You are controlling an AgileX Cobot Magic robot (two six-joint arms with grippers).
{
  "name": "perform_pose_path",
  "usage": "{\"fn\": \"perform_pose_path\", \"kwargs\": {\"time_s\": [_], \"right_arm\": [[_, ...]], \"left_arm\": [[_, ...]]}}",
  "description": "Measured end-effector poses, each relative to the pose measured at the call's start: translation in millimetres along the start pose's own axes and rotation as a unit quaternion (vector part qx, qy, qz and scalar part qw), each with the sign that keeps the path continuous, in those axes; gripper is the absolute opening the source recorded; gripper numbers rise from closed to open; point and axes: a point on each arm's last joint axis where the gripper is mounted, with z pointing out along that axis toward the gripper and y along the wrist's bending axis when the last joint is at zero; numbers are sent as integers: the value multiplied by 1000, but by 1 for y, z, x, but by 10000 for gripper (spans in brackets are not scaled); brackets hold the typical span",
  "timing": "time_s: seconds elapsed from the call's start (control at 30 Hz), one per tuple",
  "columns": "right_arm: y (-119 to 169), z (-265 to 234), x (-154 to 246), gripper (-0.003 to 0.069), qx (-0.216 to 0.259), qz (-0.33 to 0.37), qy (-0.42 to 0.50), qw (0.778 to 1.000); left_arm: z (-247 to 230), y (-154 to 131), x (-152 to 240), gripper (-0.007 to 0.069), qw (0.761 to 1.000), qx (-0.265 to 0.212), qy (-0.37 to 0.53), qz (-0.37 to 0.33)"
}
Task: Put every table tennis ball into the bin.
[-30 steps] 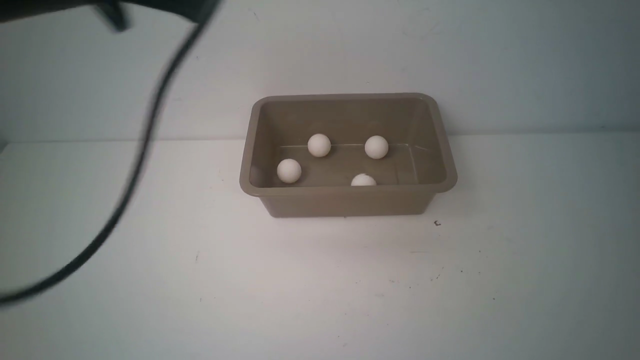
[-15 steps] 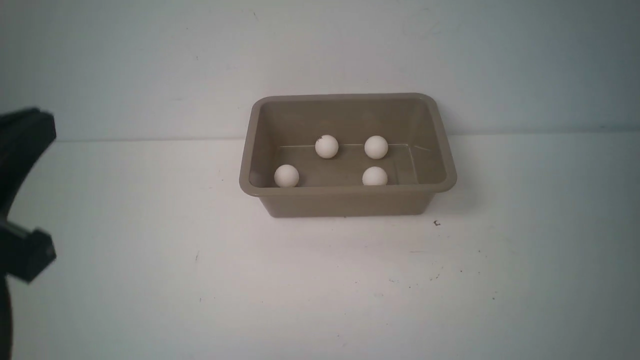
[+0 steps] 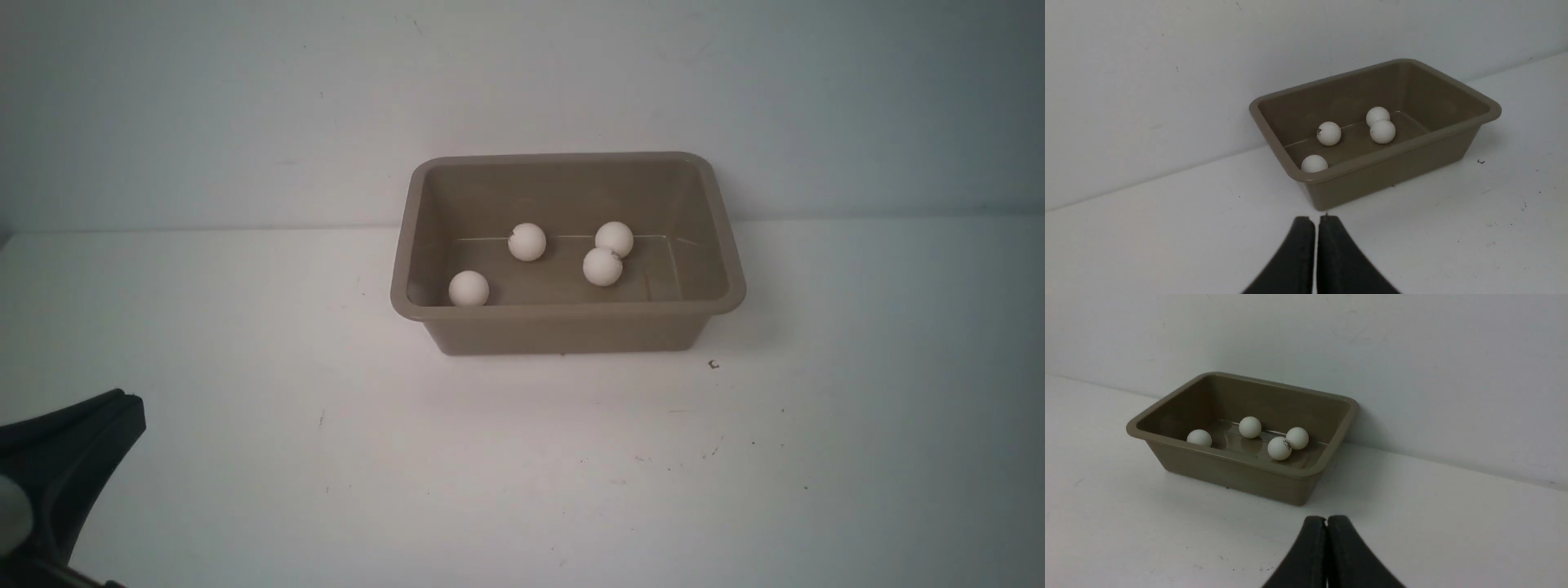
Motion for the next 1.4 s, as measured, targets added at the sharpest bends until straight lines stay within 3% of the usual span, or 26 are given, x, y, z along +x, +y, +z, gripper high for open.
{"fn": "perform_pose_path", "kwargs": {"time_s": [0.63,0.73,0.8,0.83,0.9,1.0,1.17,1.3,1.4], "right_arm": [[-1,0,2,-17,3,0,12,1000],[-1,0,2,-17,3,0,12,1000],[-1,0,2,-17,3,0,12,1000],[-1,0,2,-17,3,0,12,1000],[-1,0,2,-17,3,0,13,1000],[-1,0,2,-17,3,0,13,1000],[-1,0,3,-17,4,0,14,1000],[-1,0,3,-17,4,0,14,1000],[-1,0,3,-17,4,0,15,1000]], "left_arm": [[-9,-4,2,-4,1000,7,-16,2],[-17,1,2,-4,996,-33,-49,66],[-23,2,4,-4,993,-56,-72,73],[-30,5,9,-4,988,-90,-106,73],[-35,8,18,-4,982,-120,-142,44],[-35,15,34,-4,969,-155,-186,-56],[-25,25,70,-4,944,-181,-179,-208],[-22,30,86,-4,928,-202,-172,-261],[-25,30,89,-4,928,-207,-179,-251]]}}
